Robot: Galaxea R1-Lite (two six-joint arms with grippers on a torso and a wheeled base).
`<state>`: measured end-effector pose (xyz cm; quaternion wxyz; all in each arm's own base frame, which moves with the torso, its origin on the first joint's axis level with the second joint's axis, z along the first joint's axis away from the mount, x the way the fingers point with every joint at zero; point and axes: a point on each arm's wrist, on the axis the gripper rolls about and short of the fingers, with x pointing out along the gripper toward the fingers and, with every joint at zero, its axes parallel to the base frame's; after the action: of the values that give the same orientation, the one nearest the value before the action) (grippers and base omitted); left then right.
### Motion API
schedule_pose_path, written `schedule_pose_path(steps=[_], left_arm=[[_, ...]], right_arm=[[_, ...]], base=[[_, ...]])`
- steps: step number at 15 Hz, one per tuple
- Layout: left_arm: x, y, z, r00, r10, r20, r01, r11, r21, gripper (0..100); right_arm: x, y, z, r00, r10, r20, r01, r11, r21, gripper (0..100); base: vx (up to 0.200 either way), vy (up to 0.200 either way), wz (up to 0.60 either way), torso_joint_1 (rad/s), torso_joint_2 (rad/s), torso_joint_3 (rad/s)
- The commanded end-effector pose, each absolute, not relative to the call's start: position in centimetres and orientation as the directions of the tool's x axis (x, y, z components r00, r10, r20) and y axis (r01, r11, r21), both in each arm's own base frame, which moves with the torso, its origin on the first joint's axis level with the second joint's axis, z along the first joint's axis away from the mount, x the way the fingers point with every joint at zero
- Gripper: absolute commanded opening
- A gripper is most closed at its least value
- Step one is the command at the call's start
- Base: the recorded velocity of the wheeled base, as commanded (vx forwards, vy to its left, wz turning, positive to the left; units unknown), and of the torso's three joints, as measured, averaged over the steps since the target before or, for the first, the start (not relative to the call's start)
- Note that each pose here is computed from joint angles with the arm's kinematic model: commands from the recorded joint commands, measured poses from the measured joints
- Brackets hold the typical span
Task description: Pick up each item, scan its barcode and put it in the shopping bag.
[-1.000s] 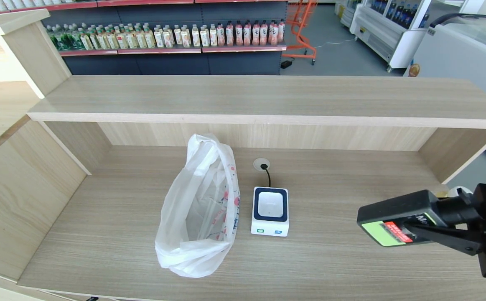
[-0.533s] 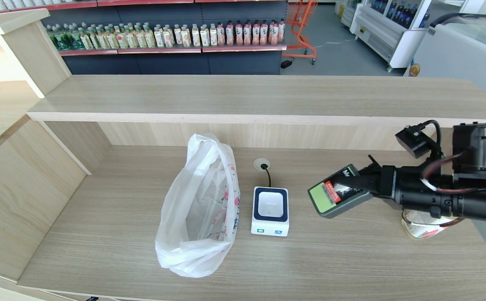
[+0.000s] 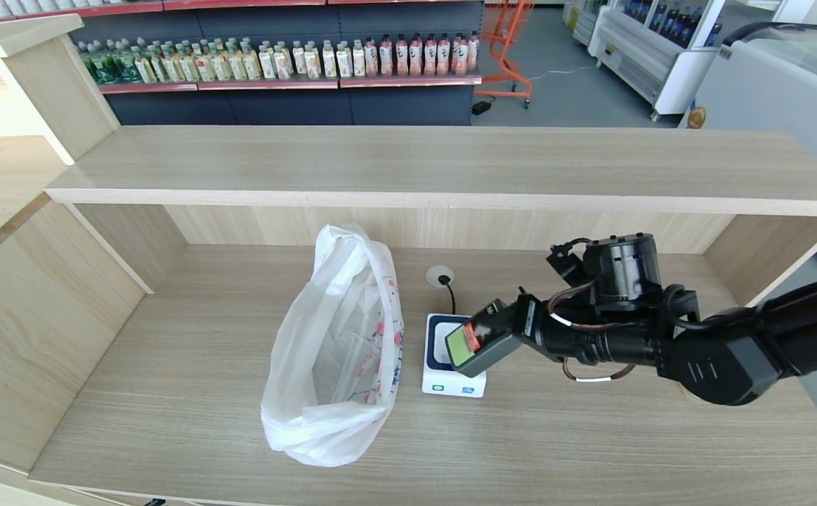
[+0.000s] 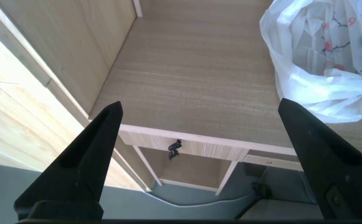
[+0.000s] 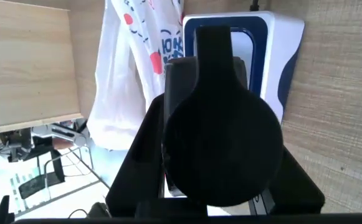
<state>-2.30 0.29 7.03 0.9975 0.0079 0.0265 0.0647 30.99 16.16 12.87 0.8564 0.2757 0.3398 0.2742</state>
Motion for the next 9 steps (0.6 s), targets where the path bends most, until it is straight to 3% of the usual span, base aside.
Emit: schedule_pose_path(steps=[1, 9], left_arm=[[-2.3, 0.3, 7.0, 0.99, 0.13, -0.052, -0.129, 0.991, 0.019, 100], [-2.3, 0.3, 7.0, 0.99, 0.13, -0.052, -0.129, 0.991, 0.019, 100]], right_arm=[[31.8, 17.4, 11.5, 0.595, 0.663, -0.454, -0.289, 0.704, 0.649, 0], [32.6, 19.7, 10.4, 0.609, 0.639, -0.469, -0.329, 0.742, 0.584, 0]], base=[[0.0, 0.0, 0.0, 0.0, 0.0, 0.0], [0.0, 0.0, 0.0, 0.0, 0.0, 0.0]])
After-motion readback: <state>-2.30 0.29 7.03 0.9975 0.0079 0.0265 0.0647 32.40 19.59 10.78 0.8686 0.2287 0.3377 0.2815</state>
